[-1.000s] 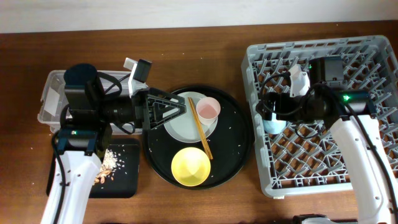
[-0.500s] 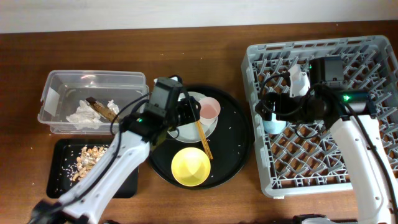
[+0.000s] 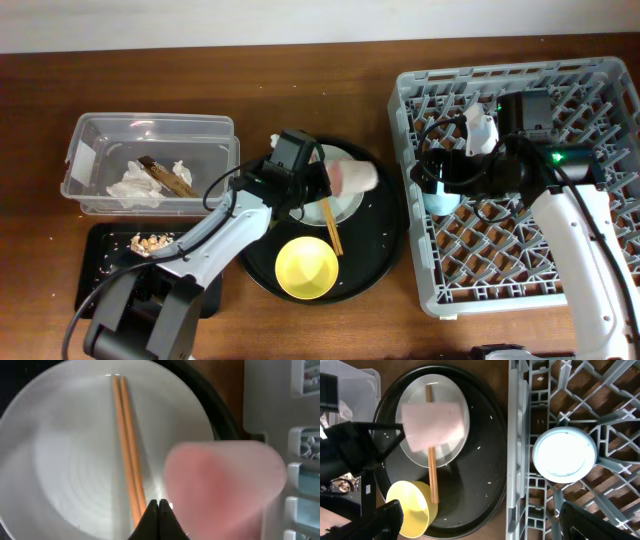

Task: Sort waste into correct bins and load items into the dishwasher rack
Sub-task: 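Grasp the pink cup on the plate with the left gripper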

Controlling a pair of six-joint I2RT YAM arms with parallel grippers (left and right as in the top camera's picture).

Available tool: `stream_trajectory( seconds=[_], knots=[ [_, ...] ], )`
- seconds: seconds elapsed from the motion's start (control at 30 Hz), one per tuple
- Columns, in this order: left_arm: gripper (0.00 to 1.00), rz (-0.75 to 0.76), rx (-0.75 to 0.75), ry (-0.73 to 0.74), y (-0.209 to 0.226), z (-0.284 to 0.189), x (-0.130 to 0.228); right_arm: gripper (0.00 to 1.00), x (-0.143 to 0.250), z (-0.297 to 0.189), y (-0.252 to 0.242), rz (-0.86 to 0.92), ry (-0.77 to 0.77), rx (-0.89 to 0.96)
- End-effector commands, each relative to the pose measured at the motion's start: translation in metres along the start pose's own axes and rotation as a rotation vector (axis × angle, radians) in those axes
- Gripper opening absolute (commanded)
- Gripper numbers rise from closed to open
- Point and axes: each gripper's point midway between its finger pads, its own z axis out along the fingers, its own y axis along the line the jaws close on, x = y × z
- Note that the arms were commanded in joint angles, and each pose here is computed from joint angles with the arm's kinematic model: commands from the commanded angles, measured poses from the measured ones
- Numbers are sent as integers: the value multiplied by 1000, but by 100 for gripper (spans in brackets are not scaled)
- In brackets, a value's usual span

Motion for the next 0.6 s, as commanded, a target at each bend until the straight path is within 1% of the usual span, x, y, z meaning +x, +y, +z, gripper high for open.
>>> stream_trajectory(
  seconds=[0.0,0.03,0.13,0.17,0.2,0.23,0.27,0.3,0.33,0.37,0.43,0.5,0.53,0.57],
  knots=[
    [1,7,-54,4,10,4,4,98,-4,-4,4,-10,-15,-15],
    [1,4,-46,-9,9,1,-1,98,-4,-4,4,-11,-15,-15],
    [1,-5,11,-92,-4,-32,-24,98,-4,-4,4,-10,-14,-15],
    [5,-1,29,-115,-9,-42,-29,98,-4,-4,4,-11,-15,-15],
    [28,3,42,-138,-11,-47,-35,98,-4,-4,4,-10,-15,-15],
    [31,62,76,-142,-15,-48,-40,98,-4,-4,4,-11,-15,-15],
    [34,134,140,-136,-22,-50,-44,98,-4,-4,4,-11,-15,-15],
    [40,168,216,-121,-28,-54,-48,98,-4,-4,4,-11,-15,-15],
    [45,161,228,-117,-26,-53,-50,98,-4,-4,4,-11,-15,-15],
    [47,184,224,-115,-24,-48,-50,98,-4,-4,4,-11,-15,-15],
    [47,191,234,-86,-21,-30,-46,98,-4,-4,4,-11,-15,-15],
    [47,205,379,0,-34,-2,-32,98,-4,-4,4,-11,-14,-15],
    [47,191,397,27,-29,7,-30,98,-4,-4,4,-11,-15,-15],
    [47,169,377,37,-19,11,-30,99,-4,-4,4,-11,-15,-15]
  ],
)
